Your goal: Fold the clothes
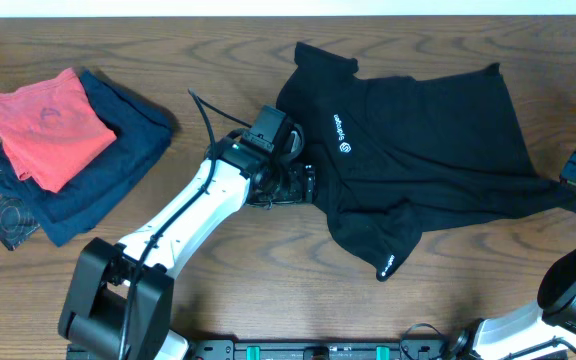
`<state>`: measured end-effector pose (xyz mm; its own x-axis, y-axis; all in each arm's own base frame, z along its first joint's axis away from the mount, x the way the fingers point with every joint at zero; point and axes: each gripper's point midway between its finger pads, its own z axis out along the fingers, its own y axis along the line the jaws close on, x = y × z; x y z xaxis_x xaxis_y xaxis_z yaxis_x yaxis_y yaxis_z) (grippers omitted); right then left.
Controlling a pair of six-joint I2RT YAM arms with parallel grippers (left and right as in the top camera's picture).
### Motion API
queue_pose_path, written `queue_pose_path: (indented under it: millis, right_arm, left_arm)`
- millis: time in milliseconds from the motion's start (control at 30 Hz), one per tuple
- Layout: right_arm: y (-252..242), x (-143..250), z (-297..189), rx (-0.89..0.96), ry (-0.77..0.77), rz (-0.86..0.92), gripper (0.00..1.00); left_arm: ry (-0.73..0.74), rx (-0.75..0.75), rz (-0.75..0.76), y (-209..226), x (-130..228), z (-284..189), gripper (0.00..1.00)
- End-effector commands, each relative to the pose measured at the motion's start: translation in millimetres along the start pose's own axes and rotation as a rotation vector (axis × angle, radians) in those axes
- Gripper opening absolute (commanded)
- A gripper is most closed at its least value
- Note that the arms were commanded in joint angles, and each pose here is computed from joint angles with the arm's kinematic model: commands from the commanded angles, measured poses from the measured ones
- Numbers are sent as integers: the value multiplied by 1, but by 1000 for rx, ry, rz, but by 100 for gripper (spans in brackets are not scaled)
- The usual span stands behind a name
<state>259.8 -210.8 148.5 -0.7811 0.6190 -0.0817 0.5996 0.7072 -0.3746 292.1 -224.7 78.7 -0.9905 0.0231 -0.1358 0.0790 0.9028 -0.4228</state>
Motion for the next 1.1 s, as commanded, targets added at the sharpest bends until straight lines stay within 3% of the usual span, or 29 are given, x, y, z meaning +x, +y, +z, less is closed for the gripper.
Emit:
queue_pose_path:
  millis: [0, 233, 400, 467, 500, 600, 700, 800, 833, 967, 1000, 1067]
  right_arm:
    - [2, 0, -3, -12, -9, -2, 1]
    - [4, 0, -3, -21, -8, -3, 1]
    - [5, 0, -3, -26, -7, -11, 1]
    - [5, 0, -3, -26, -6, -12, 1]
    - [6, 0, -3, -27, -7, -11, 1]
    - [7, 0, -3, -33, -7, -11, 1]
    - [12, 1, -3, -64, -3, -14, 1]
    - [22, 3, -4, -122, 7, -39, 1]
    - [25, 3, -4, -139, 9, -49, 1]
    - [27, 4, -5, -152, 13, -58, 1]
    - [27, 4, -5, -152, 14, -58, 1]
    - [27, 5, -5, -152, 15, -59, 1]
  left_arm:
    - [-56, -66, -80, 19, -12, 17, 80]
    - [-162, -139, -68, 38, -45, 53, 80]
    - [-170, -203, -81, 58, -50, 78, 77]
    - [-156, -221, -100, 67, -48, 84, 40]
    - [-156, -224, -110, 71, -49, 84, 28]
    - [-205, -238, -156, 87, -66, 69, 11]
    - [-298, -256, -215, 113, -97, 37, 8]
    - [-379, -234, -294, 138, -122, 2, 9]
    - [-388, -205, -314, 142, -126, -6, 13]
    - [-271, 16, -361, 126, -112, -12, 69]
    - [-192, 86, -376, 114, -97, -9, 78]
    - [-36, 157, -423, 98, -64, -6, 82]
